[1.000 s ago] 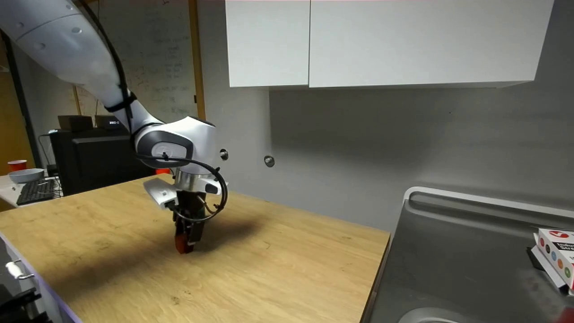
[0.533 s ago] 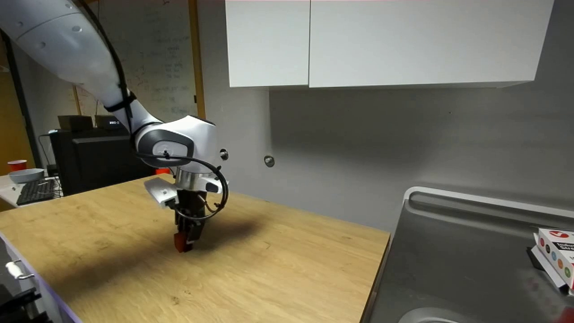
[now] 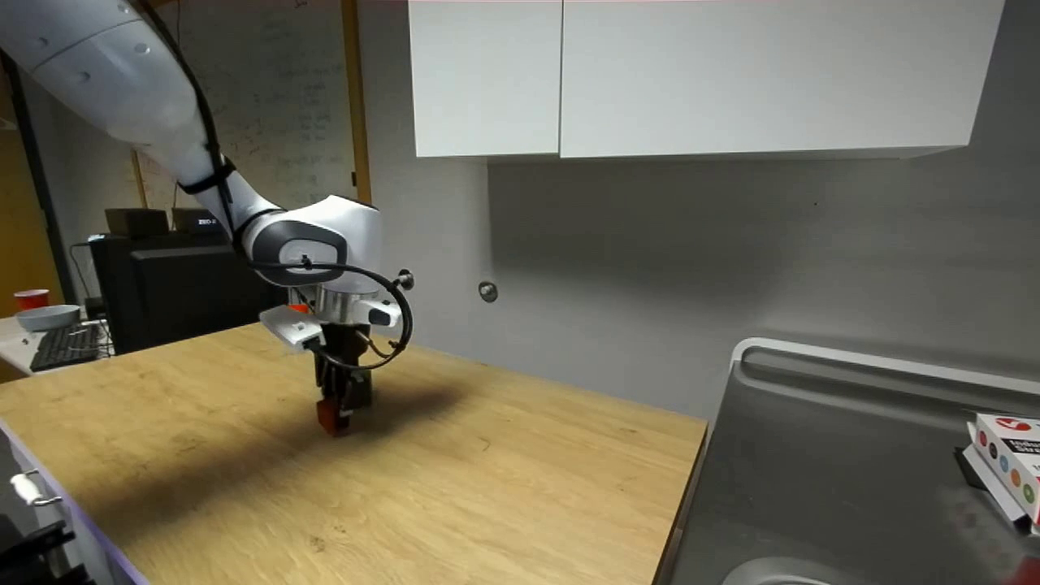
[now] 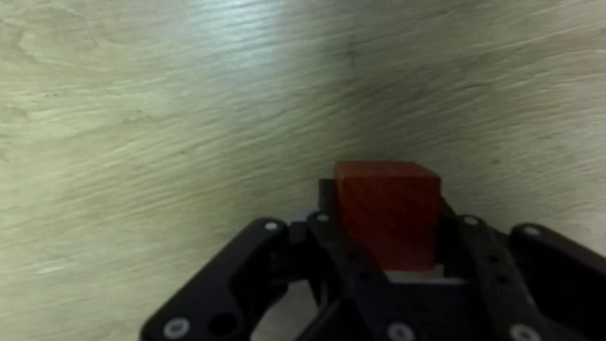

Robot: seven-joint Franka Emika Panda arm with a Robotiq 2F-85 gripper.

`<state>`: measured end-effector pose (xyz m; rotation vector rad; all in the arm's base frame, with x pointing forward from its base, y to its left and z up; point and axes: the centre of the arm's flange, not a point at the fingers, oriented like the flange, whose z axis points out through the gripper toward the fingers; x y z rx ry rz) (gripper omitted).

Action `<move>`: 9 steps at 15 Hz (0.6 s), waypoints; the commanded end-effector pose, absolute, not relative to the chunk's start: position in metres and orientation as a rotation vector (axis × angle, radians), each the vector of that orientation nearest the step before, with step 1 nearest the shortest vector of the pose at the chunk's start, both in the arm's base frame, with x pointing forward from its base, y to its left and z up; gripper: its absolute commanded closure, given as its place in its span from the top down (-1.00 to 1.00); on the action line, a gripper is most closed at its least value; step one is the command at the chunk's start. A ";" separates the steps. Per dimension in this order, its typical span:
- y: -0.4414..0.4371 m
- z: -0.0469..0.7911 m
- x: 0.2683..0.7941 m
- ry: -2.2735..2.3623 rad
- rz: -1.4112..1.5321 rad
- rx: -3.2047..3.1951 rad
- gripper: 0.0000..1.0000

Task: Put the orange block on the green one

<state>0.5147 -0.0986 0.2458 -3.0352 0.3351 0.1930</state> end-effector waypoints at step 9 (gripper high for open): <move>-0.028 0.295 0.570 0.143 0.093 -3.136 -0.63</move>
